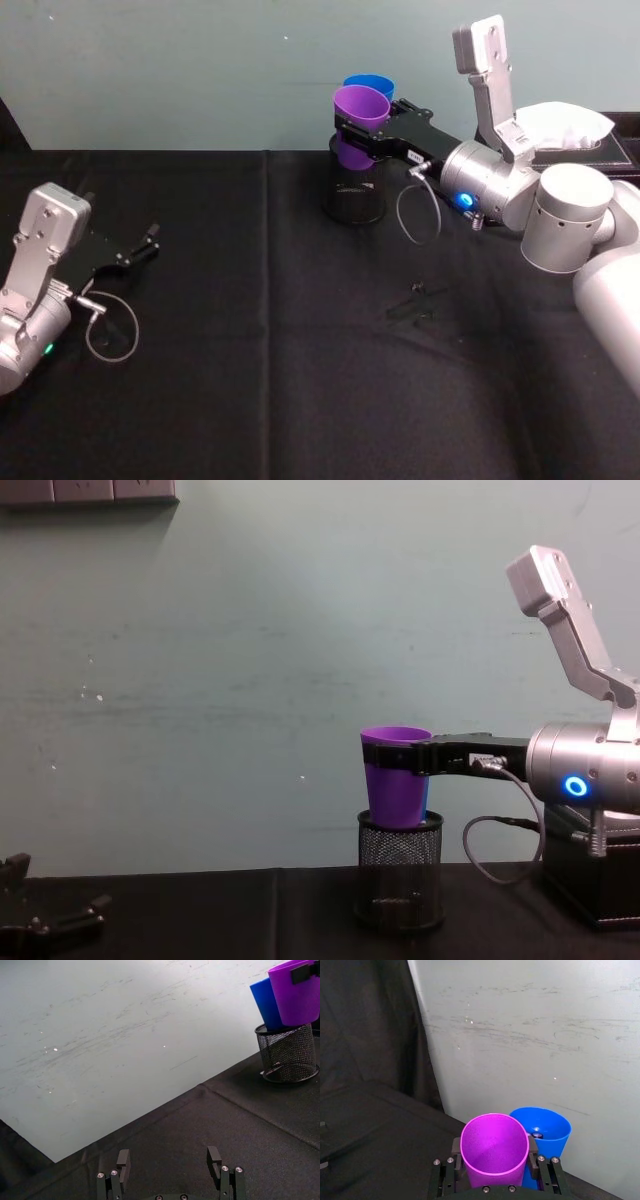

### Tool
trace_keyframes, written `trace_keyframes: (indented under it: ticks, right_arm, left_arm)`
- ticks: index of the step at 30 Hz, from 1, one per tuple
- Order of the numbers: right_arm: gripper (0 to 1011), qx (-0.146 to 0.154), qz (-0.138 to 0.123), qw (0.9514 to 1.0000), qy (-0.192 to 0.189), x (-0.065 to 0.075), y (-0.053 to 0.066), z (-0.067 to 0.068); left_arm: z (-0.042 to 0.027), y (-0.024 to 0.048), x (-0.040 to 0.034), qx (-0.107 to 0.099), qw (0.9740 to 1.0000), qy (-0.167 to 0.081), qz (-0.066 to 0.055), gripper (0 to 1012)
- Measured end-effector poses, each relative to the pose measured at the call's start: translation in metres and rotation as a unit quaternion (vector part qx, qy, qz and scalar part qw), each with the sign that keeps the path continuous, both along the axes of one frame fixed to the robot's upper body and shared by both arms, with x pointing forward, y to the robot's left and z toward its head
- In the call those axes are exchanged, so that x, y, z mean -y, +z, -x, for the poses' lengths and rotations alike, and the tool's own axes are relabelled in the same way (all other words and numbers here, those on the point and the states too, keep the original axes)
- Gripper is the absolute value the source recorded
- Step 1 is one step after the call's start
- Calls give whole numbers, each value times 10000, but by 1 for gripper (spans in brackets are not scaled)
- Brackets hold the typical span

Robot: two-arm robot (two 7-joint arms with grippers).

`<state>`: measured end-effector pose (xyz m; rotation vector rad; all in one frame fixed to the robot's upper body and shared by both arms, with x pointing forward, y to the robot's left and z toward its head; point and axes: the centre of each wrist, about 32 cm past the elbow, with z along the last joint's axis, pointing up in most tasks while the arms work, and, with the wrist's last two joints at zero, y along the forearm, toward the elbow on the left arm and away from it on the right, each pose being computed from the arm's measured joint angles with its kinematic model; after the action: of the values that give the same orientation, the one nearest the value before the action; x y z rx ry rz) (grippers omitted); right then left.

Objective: Pick up one cup with a gripper and tap it against the other cup.

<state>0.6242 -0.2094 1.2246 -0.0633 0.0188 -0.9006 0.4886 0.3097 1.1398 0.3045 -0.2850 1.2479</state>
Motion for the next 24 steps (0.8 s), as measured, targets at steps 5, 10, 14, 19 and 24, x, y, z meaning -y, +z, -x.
trace_keyframes:
  ticks: [5, 10, 14, 19, 24]
  right_arm:
    - [741, -1, 2, 10000, 0, 0, -2, 1]
    - [741, 0, 5, 10000, 0, -1, -2, 2]
    - [741, 0, 7, 10000, 1, 0, -2, 2]
    - [741, 0, 8, 10000, 0, 1, -2, 2]
    - [741, 0, 8, 10000, -1, 1, -2, 2]
  left_arm:
    - [0, 0, 0, 0, 10000, 0, 0, 1005]
    - [0, 0, 0, 0, 10000, 0, 0, 1005]
    - [0, 0, 0, 0, 10000, 0, 0, 1005]
    - [0, 0, 0, 0, 10000, 0, 0, 1005]
    - [0, 0, 0, 0, 10000, 0, 0, 1005]
